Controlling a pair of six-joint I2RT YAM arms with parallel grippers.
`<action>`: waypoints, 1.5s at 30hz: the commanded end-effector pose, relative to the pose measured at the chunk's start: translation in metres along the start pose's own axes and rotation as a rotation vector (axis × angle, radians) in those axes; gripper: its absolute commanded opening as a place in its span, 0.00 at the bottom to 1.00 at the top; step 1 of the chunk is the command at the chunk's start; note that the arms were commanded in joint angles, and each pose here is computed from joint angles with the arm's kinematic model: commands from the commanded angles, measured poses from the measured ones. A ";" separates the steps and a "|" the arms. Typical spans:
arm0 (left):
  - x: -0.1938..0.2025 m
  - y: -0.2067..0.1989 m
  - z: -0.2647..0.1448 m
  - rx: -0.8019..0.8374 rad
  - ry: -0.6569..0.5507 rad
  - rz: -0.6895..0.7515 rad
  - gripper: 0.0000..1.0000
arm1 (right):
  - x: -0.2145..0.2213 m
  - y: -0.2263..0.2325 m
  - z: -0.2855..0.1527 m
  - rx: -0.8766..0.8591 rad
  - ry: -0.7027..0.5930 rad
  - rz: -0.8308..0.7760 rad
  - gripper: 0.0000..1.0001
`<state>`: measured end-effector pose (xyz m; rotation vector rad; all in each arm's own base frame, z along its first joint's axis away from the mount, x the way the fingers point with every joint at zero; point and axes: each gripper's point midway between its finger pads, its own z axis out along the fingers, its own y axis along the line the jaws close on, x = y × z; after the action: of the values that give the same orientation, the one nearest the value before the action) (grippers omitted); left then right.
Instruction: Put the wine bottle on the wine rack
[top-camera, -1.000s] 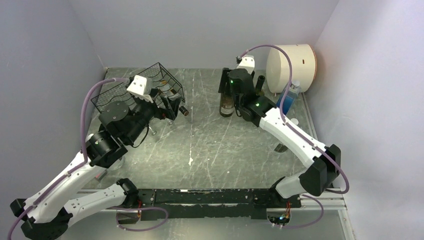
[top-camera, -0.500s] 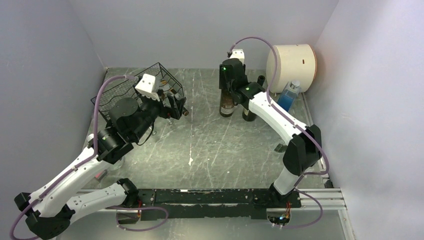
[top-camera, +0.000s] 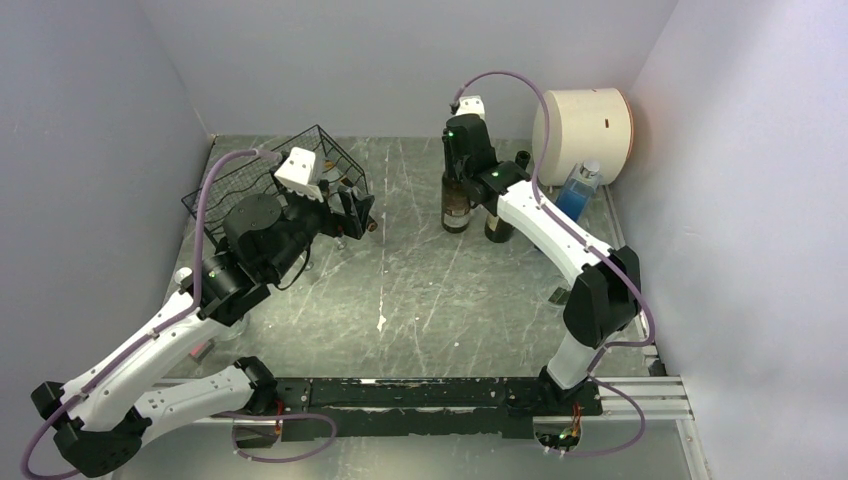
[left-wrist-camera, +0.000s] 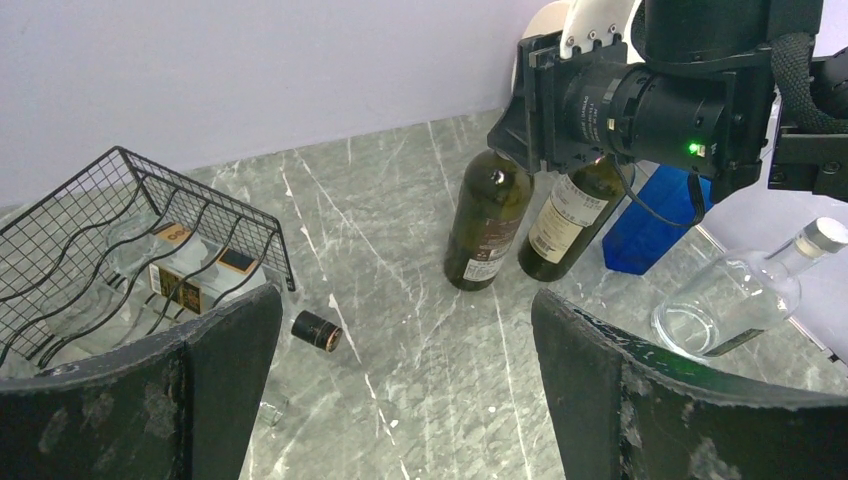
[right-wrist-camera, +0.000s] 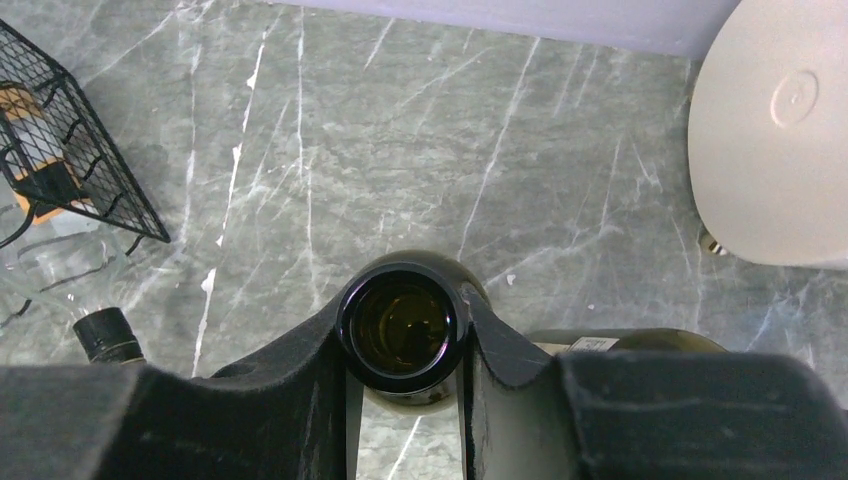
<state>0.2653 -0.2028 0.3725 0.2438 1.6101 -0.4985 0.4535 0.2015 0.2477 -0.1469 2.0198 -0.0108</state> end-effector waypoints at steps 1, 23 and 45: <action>-0.005 -0.005 0.001 0.014 -0.017 -0.023 0.99 | -0.014 0.001 -0.009 -0.047 -0.033 -0.024 0.04; 0.162 -0.085 0.034 0.537 0.190 0.048 0.99 | -0.008 0.039 -0.146 -0.585 -0.147 0.070 0.00; 0.215 -0.097 0.040 0.699 0.112 0.182 0.86 | -0.029 0.067 -0.217 -0.912 -0.241 0.082 0.00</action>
<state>0.2439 -0.3285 0.1555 0.9149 1.5893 -0.8520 0.2728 0.2504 0.3106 -0.5941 1.8535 0.8417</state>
